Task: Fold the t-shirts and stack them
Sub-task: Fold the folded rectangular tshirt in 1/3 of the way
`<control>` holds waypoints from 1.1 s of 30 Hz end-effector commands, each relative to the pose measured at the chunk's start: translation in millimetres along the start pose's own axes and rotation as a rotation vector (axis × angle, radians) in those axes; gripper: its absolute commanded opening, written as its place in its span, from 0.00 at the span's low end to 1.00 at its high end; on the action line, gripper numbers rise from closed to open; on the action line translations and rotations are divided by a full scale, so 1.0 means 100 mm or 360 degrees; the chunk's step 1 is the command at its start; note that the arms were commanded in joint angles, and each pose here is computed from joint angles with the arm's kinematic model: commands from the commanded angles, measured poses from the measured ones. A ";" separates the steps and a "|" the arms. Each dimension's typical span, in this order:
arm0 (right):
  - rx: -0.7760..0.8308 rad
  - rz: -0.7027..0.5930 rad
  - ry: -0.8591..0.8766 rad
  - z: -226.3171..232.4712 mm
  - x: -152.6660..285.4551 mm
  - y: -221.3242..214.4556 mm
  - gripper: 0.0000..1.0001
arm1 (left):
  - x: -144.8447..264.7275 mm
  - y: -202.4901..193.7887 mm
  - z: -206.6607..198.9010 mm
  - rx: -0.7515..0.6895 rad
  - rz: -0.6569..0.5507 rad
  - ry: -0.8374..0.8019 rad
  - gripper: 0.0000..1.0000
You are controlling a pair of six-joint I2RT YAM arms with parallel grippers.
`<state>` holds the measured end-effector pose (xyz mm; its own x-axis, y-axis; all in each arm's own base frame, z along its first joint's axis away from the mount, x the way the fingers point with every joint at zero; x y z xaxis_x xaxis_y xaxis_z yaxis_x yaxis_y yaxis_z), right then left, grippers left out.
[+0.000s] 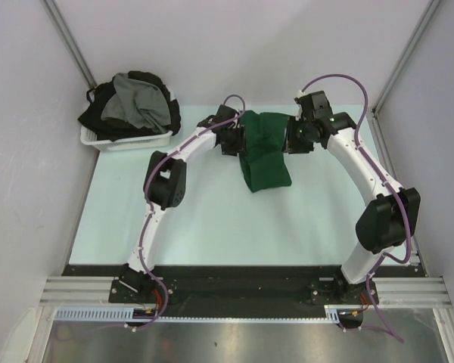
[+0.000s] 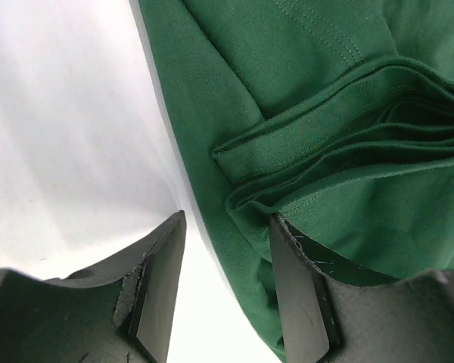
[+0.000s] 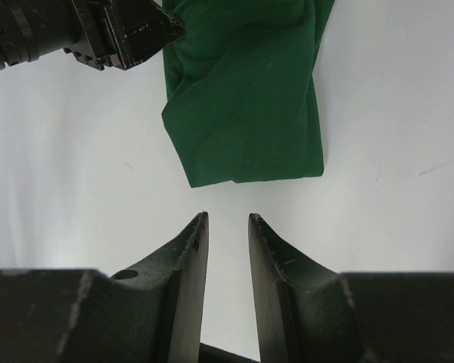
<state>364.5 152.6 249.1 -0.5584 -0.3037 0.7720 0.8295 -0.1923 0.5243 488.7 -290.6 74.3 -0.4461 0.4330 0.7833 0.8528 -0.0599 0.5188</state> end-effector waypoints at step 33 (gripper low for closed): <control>0.0018 -0.0036 0.0066 0.11 0.06 -0.03 0.32 | 0.31 0.23 -0.36 -0.0096 -0.0124 -0.0054 0.50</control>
<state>360.7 163.9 244.0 -0.5455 -0.3275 0.7715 0.8378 -0.1862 0.5133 478.0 -305.4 93.7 -0.4495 0.4538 0.7694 0.8386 -0.0825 0.5385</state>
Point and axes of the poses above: each gripper's point midway between its finger pads, its own x axis back along the fingers, its own z axis along the line the jaws close on, y = z × x, the point moved 5 cm from there along x, back along the fingers, and after that the axes turned 6 degrees about -x, right-handed, at the moved point
